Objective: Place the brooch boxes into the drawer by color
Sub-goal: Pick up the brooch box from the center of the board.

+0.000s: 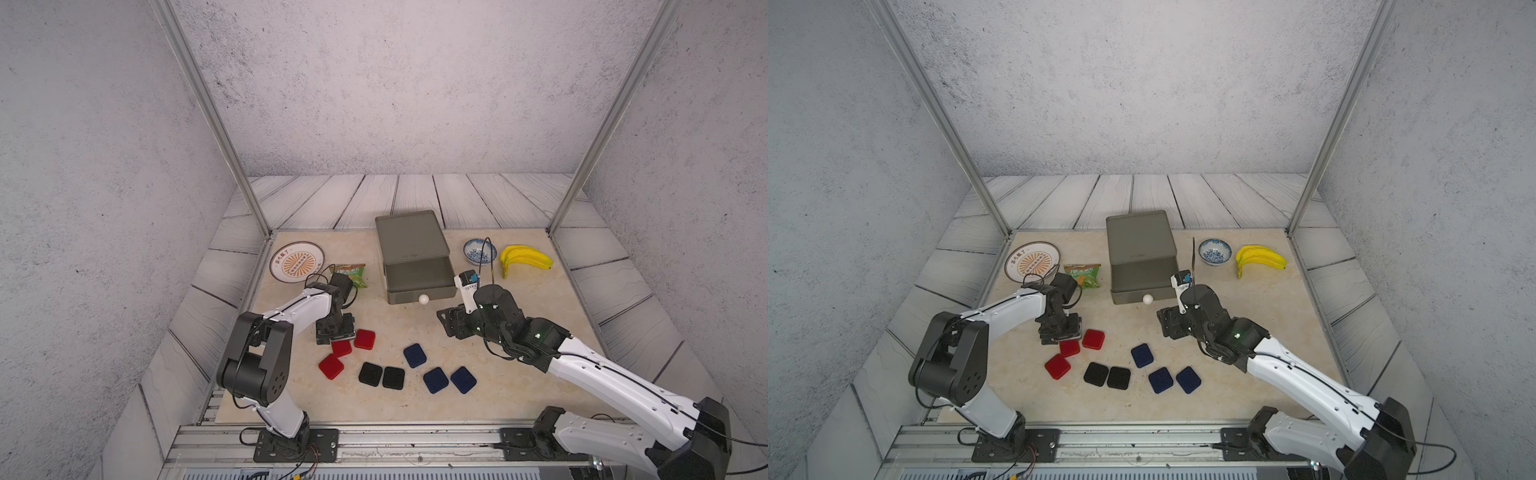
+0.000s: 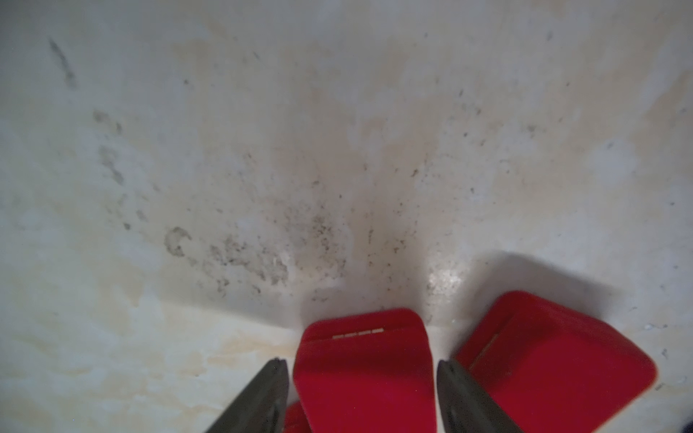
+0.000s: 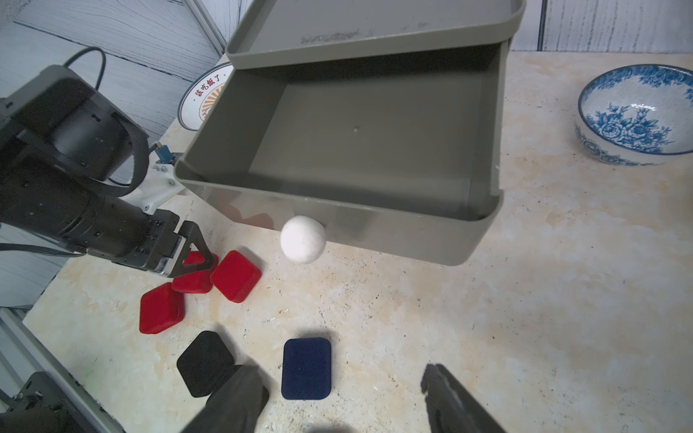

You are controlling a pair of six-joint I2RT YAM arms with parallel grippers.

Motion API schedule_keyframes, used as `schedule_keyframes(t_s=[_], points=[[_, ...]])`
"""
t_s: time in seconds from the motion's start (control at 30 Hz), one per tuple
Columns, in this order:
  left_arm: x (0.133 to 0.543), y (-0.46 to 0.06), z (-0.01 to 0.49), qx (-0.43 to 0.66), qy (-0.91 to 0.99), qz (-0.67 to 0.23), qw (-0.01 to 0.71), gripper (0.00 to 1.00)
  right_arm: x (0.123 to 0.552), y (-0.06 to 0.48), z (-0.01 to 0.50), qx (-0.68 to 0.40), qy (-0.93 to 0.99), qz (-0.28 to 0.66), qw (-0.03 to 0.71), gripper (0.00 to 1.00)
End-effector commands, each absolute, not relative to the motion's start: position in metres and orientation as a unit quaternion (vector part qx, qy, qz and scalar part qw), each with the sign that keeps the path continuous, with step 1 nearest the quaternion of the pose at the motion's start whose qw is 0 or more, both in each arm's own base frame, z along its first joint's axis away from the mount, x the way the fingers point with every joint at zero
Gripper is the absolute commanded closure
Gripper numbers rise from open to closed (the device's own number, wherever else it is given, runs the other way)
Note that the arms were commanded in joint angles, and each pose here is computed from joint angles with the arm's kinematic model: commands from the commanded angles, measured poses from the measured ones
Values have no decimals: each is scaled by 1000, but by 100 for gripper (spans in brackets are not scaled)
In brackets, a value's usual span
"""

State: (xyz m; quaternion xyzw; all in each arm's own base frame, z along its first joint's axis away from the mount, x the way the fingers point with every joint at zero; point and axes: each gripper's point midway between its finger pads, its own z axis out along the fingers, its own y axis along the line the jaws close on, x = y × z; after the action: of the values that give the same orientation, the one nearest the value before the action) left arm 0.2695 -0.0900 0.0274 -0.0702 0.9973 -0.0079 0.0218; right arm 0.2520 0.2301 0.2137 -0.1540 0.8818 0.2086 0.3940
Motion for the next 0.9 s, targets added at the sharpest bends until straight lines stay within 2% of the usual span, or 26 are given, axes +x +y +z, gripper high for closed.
schedule_keyframes(t_s=[0.0,0.27,0.37,0.53,0.6,0.73,0.87], points=[[261,-88,20,-71,997,1,4,38,250,224,212,-157,882,198,398,26],[257,-87,13,-68,998,5,-3,45,250,223,212,-156,883,195,398,26],[257,-86,11,-66,998,12,-7,37,250,223,211,-156,884,193,397,26],[259,-85,10,-65,998,15,-10,36,250,222,211,-155,884,193,397,26],[260,-85,11,-65,998,15,-6,40,249,221,211,-154,884,192,397,26],[262,-85,15,-63,998,15,-1,57,250,221,212,-153,884,192,399,26],[272,-89,34,-60,998,6,25,58,250,223,216,-154,881,197,401,26]])
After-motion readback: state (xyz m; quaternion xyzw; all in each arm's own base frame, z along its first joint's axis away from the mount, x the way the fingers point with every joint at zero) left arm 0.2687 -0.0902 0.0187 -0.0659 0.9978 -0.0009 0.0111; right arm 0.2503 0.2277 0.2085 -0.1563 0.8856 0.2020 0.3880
